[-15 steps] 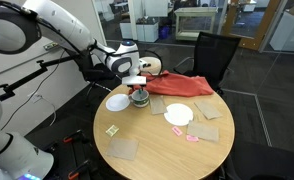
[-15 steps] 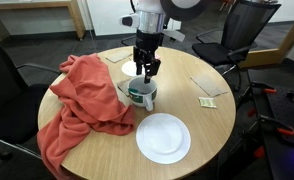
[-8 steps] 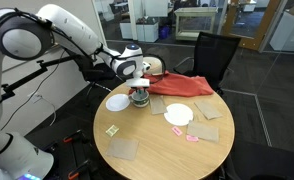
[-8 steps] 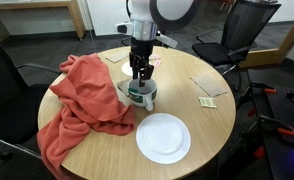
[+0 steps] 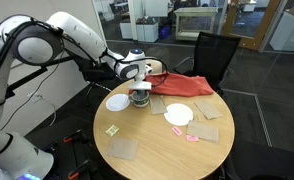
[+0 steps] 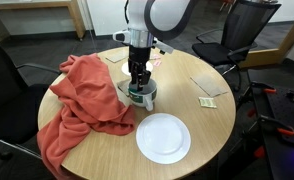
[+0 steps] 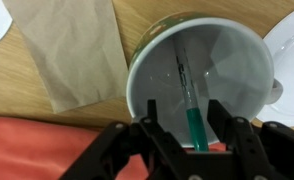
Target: Pick the pen from the cup and put it on the table, then pick it and put it back in the cup
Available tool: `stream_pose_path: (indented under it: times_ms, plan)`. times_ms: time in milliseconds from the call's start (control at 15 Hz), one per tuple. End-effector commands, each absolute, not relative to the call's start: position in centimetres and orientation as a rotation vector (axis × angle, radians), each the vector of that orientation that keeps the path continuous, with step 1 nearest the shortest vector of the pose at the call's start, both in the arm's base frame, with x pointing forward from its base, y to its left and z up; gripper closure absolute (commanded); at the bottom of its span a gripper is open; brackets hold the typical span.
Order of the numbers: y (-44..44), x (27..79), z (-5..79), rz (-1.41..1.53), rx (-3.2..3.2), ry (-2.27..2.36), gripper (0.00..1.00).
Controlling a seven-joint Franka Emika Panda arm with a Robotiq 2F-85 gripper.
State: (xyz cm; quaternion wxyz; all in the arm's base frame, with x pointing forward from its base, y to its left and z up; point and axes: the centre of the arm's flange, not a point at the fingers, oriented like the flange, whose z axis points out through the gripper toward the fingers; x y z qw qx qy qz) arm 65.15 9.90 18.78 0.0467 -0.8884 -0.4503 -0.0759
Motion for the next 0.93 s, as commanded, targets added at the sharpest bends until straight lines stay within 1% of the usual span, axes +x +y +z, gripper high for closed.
stream_pose_path:
  times_ms: [0,200,267,333,400,467,600,667,733,800,867]
  plan:
    - [10.2,66.1,18.4,-0.211,-2.689,-1.377,0.42]
    - [10.4,66.1,17.8,-0.2,-2.678,-1.378,0.43]
    - [10.5,66.0,17.6,-0.198,-2.674,-1.378,0.51]
    - [10.5,65.9,17.4,-0.196,-2.671,-1.378,0.67]
    - [10.5,65.8,17.2,-0.192,-2.669,-1.377,0.72]
    - [10.4,65.7,17.2,-0.19,-2.67,-1.376,0.81]
    - [10.3,65.4,17.4,-0.193,-2.674,-1.372,0.95]
    - [10.2,65.2,17.8,-0.198,-2.679,-1.371,1.0]
    - [10.1,65.1,18.0,-0.204,-2.681,-1.37,1.0]
    - [10.2,64.6,18.6,-0.216,-2.686,-1.373,0.96]
    - [10.2,64.6,19.0,-0.224,-2.689,-1.374,0.96]
